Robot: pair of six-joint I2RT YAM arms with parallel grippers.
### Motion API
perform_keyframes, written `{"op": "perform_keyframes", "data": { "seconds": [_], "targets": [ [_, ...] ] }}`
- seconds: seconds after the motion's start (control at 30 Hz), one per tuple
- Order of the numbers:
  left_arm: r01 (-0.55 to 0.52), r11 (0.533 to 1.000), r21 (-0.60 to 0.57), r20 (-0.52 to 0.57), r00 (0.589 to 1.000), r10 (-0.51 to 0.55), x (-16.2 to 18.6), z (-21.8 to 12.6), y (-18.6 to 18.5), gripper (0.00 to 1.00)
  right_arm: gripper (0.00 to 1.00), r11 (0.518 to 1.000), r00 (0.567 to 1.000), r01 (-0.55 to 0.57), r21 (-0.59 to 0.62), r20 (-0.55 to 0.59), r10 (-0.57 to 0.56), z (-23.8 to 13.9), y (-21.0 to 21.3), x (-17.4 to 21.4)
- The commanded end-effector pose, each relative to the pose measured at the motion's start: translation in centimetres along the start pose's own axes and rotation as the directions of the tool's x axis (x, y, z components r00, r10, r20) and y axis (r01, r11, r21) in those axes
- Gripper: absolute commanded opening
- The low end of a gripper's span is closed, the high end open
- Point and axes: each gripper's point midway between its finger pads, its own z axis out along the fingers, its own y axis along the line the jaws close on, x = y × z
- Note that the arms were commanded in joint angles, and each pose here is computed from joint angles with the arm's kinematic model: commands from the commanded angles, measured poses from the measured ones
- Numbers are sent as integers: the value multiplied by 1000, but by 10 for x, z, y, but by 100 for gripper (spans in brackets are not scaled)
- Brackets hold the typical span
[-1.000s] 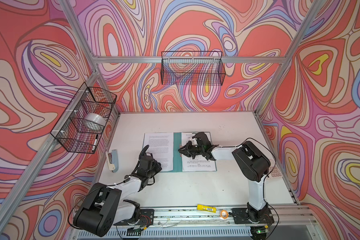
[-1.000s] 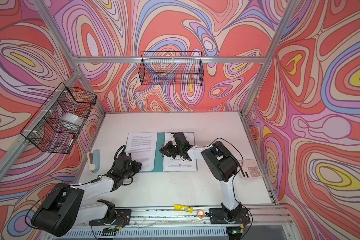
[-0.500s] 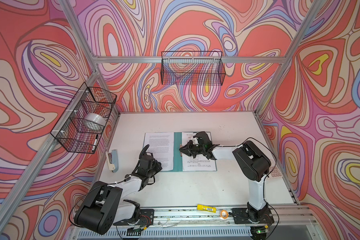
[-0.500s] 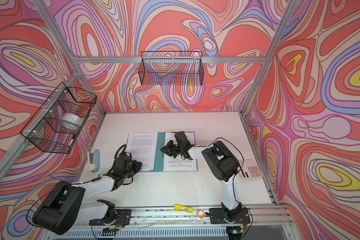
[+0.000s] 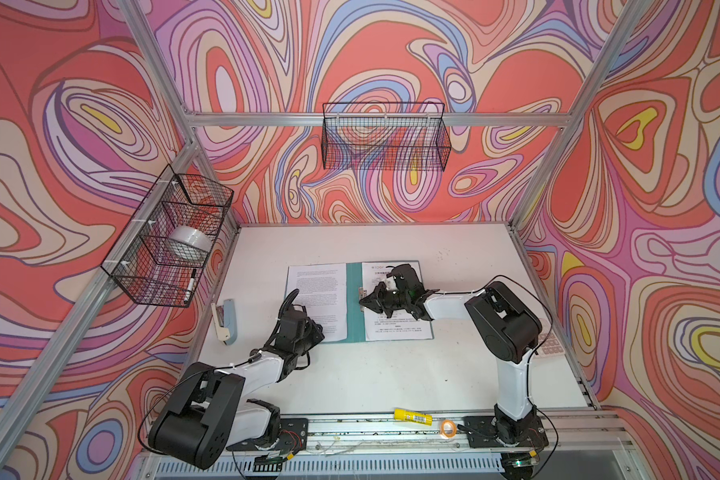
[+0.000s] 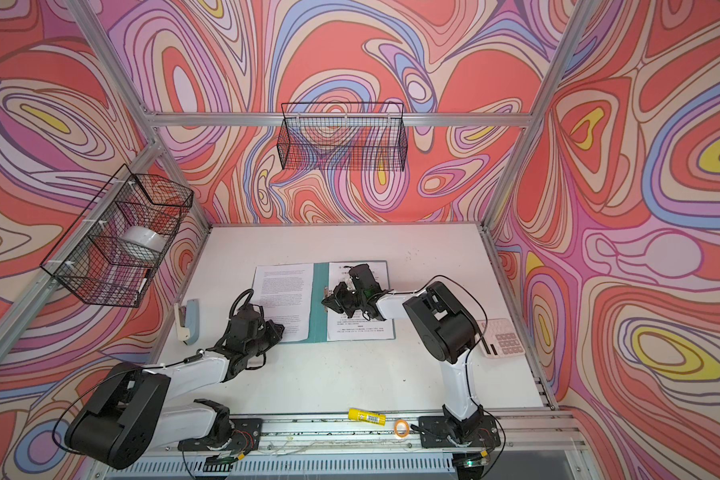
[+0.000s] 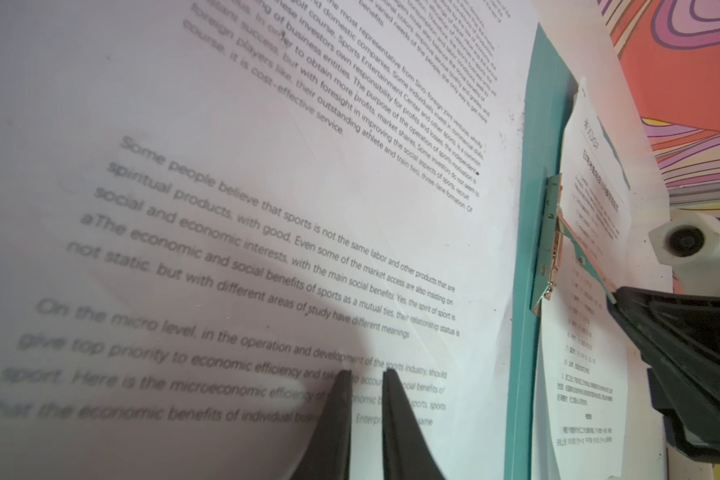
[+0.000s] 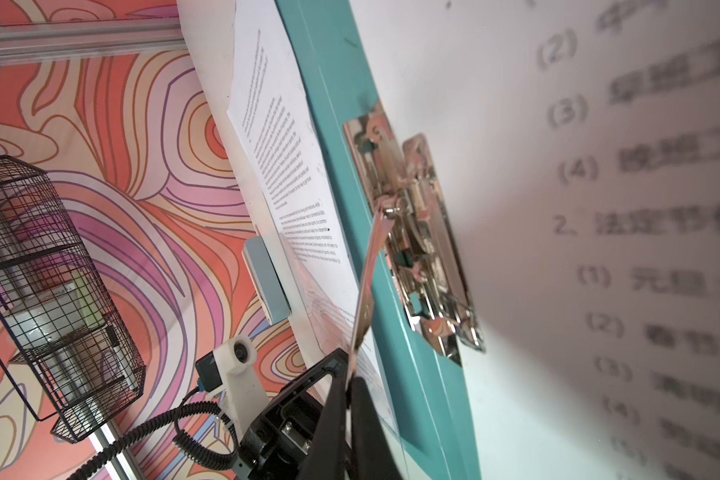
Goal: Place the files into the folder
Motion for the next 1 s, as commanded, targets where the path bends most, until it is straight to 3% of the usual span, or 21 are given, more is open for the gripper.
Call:
{"op": "perform_keyframes", "data": {
  "seconds": [0.0, 0.3, 0.97],
  "targets": [
    [-8, 998, -69, -48, 999, 5, 14, 0, 19, 16, 0, 999, 1000, -15, 38, 3, 14, -4, -12, 2],
    [-4, 998, -70, -41, 999, 2, 16, 3, 23, 16, 0, 988, 998, -56, 142, -2, 57, -3, -41, 5],
    [24, 997, -74, -34, 999, -27, 21, 8, 32, 13, 0, 930, 999, -26, 366, 28, 16, -16, -95, -1]
  ]
}}
